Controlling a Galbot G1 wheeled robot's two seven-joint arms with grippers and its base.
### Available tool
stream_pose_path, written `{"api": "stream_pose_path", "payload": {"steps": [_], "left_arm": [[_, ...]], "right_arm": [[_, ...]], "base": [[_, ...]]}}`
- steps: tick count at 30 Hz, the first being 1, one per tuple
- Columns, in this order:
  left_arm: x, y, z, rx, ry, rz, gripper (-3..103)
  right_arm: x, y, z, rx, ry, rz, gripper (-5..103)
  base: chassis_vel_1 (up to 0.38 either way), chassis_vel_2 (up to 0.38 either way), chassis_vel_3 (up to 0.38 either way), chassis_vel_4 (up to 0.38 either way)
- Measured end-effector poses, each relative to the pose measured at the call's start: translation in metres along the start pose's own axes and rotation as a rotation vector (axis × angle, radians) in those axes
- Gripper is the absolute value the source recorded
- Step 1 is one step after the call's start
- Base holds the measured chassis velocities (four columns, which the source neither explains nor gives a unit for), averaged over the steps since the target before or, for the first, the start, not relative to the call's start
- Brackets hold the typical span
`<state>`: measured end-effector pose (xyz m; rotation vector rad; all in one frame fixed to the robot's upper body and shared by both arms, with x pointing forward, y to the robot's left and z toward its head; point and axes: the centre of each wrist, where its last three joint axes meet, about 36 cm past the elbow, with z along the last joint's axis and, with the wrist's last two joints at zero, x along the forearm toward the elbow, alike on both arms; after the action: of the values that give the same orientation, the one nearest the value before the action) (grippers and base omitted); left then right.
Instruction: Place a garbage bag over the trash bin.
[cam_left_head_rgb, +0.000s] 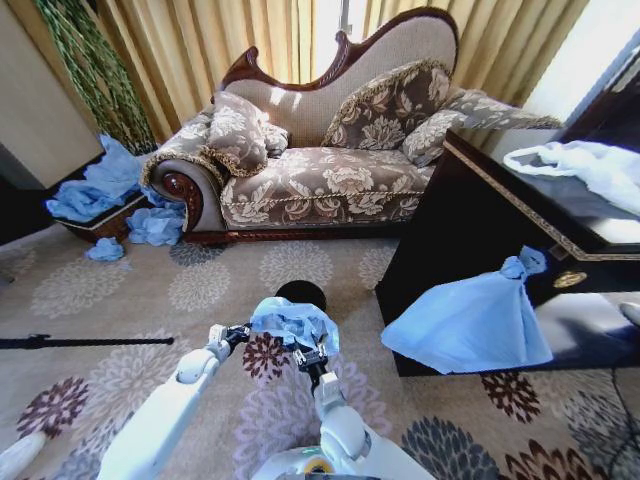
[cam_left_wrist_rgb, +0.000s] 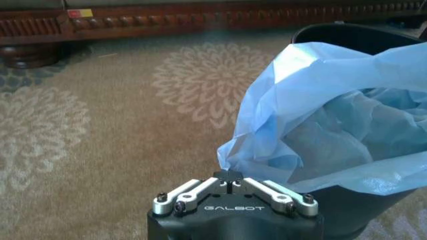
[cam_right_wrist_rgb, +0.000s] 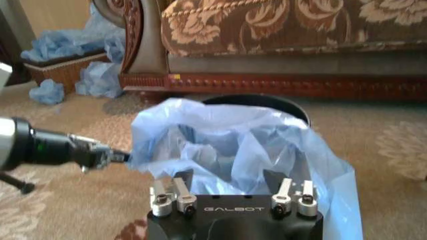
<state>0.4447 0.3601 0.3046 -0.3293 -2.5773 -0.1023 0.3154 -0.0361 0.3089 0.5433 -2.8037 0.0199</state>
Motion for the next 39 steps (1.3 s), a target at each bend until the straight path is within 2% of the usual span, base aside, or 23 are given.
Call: {"api": "stream_pose_path", "payload": {"steps": [3,4,5,7,8,10,13,14,16,17,18,19,21,23,24,25,28,32,34,35,39], "left_arm": [[0.000,0.000,-0.001,0.001,-0.002,0.000,0],[0.000,0.000,-0.001,0.002,-0.002,0.000,0],[0.000,-0.001,-0.002,0.002,-0.004,0.001,0],[0.000,-0.001,-0.002,0.002,-0.005,0.002,0],[0.000,-0.001,-0.002,0.002,-0.006,0.003,0],[0.001,-0.002,-0.003,0.002,-0.008,0.004,0],[0.001,-0.003,-0.004,0.002,-0.009,0.005,0],[0.001,-0.003,-0.004,0.002,-0.010,0.006,0],[0.001,-0.003,-0.004,0.002,-0.010,0.006,0],[0.002,-0.004,-0.004,0.003,-0.011,0.006,0],[0.002,-0.004,-0.004,0.003,-0.012,0.007,0],[0.002,-0.004,-0.004,0.003,-0.012,0.007,0],[0.002,-0.004,-0.005,0.003,-0.014,0.007,0],[0.001,-0.004,-0.005,0.003,-0.014,0.007,0],[0.001,-0.004,-0.006,0.003,-0.016,0.008,0],[0.001,-0.004,-0.007,0.004,-0.017,0.008,0],[0.002,-0.005,-0.007,0.004,-0.019,0.010,0],[0.003,-0.006,-0.008,0.008,-0.023,0.014,0],[0.003,-0.006,-0.008,0.008,-0.023,0.014,0],[0.004,-0.005,-0.008,0.010,-0.022,0.015,0],[0.005,-0.005,-0.007,0.011,-0.021,0.014,0]], "right_arm": [[-0.001,0.000,0.004,0.004,0.016,-0.009,74],[-0.003,0.000,0.007,0.012,0.026,-0.014,84],[-0.005,-0.001,0.010,0.019,0.032,-0.015,90],[-0.006,0.000,0.012,0.022,0.037,-0.017,90],[-0.007,0.000,0.013,0.023,0.041,-0.018,95],[-0.013,0.001,0.017,0.027,0.046,-0.018,100],[-0.017,0.001,0.020,0.030,0.046,-0.016,100],[-0.020,0.000,0.022,0.034,0.046,-0.011,90],[-0.021,0.000,0.023,0.036,0.047,-0.009,90],[-0.021,-0.001,0.025,0.039,0.047,-0.008,80],[-0.021,-0.001,0.026,0.041,0.047,-0.006,74],[-0.021,-0.001,0.026,0.041,0.047,-0.006,74],[-0.021,-0.001,0.029,0.043,0.051,-0.005,64],[-0.021,-0.001,0.030,0.043,0.052,-0.004,64],[-0.021,0.000,0.032,0.044,0.053,-0.002,53],[-0.022,0.000,0.035,0.047,0.051,-0.001,47],[-0.024,0.001,0.038,0.048,0.052,0.002,42],[-0.032,-0.003,0.046,0.053,0.052,0.022,20],[-0.033,-0.003,0.046,0.053,0.051,0.023,20],[-0.033,-0.005,0.047,0.055,0.048,0.025,10],[-0.030,-0.005,0.047,0.060,0.046,0.023,2]], "base": [[0.000,0.000,0.000,0.000],[0.000,0.000,0.000,0.000],[0.000,0.000,0.000,0.000],[0.000,0.000,0.000,0.000],[0.000,0.000,0.000,0.000],[0.000,0.000,0.000,0.000],[0.000,0.000,0.000,0.000],[0.000,0.000,0.000,0.000],[0.000,0.000,0.000,0.000],[0.000,0.000,0.000,0.000],[0.000,0.000,0.000,0.000],[0.000,0.000,0.000,0.000],[0.000,0.000,0.000,0.000],[0.000,0.000,0.000,0.000],[0.000,0.000,0.000,0.000],[0.000,0.000,0.000,0.000],[0.000,0.000,0.000,0.000],[0.000,0.000,0.000,0.000],[0.000,0.000,0.000,0.000],[0.000,0.000,0.000,0.000],[0.000,0.000,0.000,0.000]]}}
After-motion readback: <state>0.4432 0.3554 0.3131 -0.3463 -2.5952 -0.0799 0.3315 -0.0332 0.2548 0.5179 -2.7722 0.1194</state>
